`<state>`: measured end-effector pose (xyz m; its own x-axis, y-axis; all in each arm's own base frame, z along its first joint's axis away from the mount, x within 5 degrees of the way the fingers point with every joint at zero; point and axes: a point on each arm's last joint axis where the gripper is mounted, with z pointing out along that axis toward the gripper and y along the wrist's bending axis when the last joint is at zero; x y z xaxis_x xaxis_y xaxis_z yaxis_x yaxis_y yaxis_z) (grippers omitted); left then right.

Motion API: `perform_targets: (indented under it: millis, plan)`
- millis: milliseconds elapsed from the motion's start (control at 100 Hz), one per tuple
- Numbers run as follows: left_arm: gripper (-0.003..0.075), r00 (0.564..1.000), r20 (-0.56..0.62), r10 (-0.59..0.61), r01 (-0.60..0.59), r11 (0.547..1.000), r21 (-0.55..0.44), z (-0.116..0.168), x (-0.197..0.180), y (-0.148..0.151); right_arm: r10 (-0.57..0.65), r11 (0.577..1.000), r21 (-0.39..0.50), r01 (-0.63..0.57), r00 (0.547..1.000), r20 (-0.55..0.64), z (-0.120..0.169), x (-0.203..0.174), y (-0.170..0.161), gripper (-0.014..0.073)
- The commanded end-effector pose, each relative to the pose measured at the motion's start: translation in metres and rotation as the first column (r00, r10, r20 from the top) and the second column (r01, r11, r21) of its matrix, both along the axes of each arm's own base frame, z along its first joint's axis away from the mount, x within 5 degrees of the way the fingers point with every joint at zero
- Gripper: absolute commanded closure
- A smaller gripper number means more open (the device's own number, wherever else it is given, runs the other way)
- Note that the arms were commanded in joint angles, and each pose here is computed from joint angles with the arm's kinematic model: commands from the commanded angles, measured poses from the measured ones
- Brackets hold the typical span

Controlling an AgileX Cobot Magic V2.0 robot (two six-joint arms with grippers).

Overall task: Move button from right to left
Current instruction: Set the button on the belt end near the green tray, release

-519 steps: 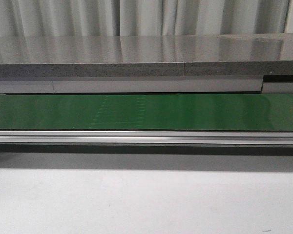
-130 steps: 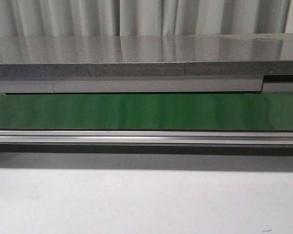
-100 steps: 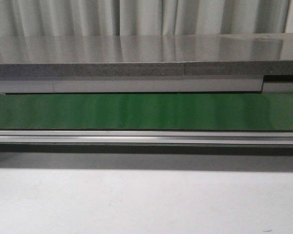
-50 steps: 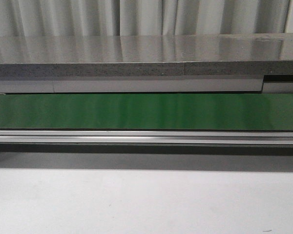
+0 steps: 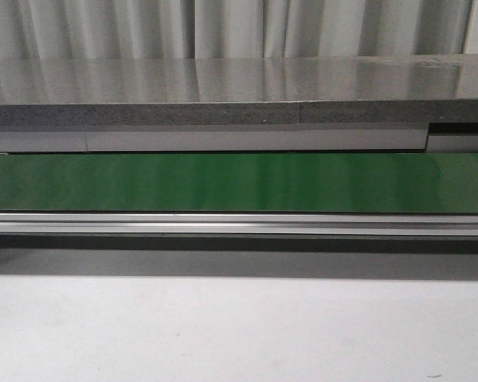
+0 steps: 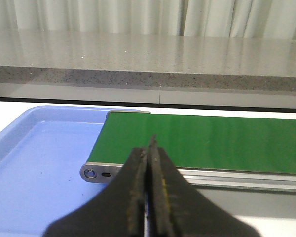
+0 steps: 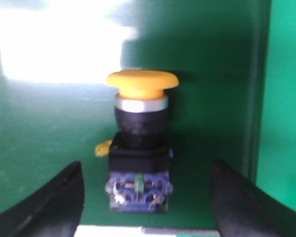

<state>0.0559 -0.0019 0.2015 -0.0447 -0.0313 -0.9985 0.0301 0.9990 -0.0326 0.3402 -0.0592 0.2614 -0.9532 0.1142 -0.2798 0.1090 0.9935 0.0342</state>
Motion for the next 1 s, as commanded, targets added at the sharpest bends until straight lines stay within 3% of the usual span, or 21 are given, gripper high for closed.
perform_targets:
  millis: [0,150,420,670,990]
  plan:
    - [0.0741,0.998,0.066,0.004,-0.003,1.000,-0.013,-0.006,0.000,0.000,0.022,0.999,-0.044,-0.017,0.993,0.114,0.040,-0.011,0.012,0.0108]
    - [0.0741,0.998,0.066,0.004,-0.003,1.000,-0.013,-0.006,0.000,0.000,0.105,0.993,-0.077,-0.092,0.978,0.182,0.058,-0.037,0.037,0.0235]
    - [0.0741,0.998,0.066,0.004,-0.003,1.000,-0.013,-0.006,0.000,0.000,0.140,0.988,-0.096,-0.118,0.949,0.282,0.055,-0.086,0.050,0.0671]
    - [0.0741,0.998,0.066,0.004,-0.003,1.000,-0.013,-0.006,0.000,0.000,0.142,0.988,-0.118,-0.101,0.899,0.414,0.049,-0.133,0.052,0.0657]
    - [0.0741,0.998,0.066,0.004,-0.003,1.000,-0.013,-0.006,0.000,0.000,0.150,0.986,-0.156,-0.066,0.763,0.628,0.038,-0.189,0.054,0.0663]
